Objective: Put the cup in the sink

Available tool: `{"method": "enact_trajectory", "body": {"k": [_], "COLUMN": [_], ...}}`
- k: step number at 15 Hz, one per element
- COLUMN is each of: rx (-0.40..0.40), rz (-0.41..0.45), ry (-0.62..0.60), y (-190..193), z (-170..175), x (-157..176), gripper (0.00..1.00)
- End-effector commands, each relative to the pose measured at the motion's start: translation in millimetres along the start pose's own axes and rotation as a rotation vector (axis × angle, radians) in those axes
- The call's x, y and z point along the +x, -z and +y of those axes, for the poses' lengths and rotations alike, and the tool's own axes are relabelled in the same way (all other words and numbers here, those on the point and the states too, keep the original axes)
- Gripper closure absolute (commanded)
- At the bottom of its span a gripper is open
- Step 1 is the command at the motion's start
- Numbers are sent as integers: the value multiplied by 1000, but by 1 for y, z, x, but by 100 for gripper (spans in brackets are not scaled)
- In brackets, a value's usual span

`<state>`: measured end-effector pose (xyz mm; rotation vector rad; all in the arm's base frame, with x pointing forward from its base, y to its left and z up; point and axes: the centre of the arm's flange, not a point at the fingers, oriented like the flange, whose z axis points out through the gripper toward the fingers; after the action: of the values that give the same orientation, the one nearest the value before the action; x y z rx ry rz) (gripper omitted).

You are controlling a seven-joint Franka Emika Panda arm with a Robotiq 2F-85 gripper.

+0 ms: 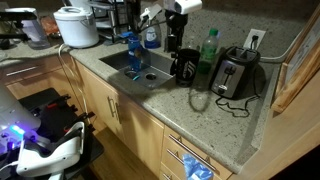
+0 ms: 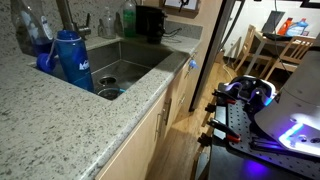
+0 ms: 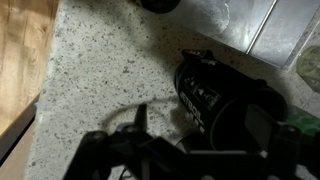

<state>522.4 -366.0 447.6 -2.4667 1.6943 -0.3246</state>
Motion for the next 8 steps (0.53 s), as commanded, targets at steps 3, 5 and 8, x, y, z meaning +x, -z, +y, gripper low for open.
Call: {"method": "enact_trajectory", "body": {"k": [3,5,8], "rx": [-3,-10,-3], "rz": [5,8,12], "ry": [13,23,43], "y": [1,2,8], "z": [-1,-1,-1], "x": [-5,-8,-13], "gripper": [0,0,0]}}
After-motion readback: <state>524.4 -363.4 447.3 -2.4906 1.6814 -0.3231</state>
